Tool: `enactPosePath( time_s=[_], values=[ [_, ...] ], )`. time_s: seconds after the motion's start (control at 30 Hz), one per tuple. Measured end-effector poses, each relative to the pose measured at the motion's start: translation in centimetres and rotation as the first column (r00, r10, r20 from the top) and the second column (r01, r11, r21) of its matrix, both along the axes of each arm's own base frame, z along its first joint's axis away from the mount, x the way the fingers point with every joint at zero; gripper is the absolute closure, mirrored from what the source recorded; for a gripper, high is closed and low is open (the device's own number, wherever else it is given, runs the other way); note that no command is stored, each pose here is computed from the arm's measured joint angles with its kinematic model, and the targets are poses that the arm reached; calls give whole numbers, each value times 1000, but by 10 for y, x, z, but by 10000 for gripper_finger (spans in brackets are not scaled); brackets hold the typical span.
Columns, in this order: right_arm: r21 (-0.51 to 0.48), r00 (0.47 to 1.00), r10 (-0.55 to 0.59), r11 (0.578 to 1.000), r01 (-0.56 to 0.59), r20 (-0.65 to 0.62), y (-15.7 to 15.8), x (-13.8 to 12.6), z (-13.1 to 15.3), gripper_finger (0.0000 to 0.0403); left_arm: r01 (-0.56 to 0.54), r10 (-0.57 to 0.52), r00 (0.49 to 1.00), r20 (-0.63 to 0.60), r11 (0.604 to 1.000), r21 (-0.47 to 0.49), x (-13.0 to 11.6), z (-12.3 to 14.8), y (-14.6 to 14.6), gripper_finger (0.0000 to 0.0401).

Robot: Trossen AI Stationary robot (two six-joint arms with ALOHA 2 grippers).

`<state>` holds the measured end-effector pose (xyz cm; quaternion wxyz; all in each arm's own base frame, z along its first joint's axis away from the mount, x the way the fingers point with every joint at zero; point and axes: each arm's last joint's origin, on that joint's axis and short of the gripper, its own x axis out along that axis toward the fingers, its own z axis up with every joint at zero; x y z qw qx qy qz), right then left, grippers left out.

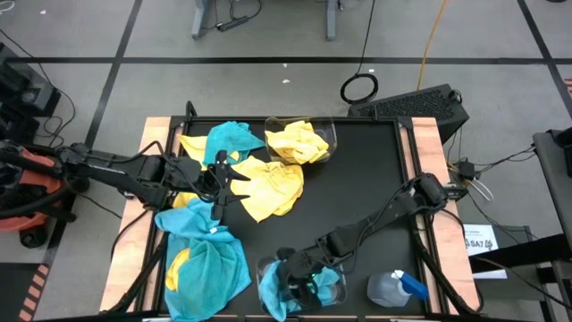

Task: Sort microfiber towel by color & place in baskets
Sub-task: Put the blue towel into the bottom transparent bin, then adjust the bottom transparent bin

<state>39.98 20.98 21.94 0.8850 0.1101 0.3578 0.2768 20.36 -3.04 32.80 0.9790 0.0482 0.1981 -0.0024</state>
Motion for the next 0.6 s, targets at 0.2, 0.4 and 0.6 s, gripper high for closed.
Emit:
enactPosePath(
  time_s=[0.2, 0.4, 0.6],
  values=[
    [-239, 992, -53, 971, 25, -115, -2, -8, 22, 221, 0, 0, 1000, 0, 1000, 1, 0, 0, 0, 175],
    [-537, 933, -241, 841, 64, -266, -16, -30, 21, 220, 1, -1, 1000, -3, 1000, 4, 0, 0, 0, 175],
    [-620, 867, -351, 782, 62, -355, -24, -44, 17, 220, 2, -2, 1000, -4, 1000, 4, 0, 0, 0, 175]
  ],
)
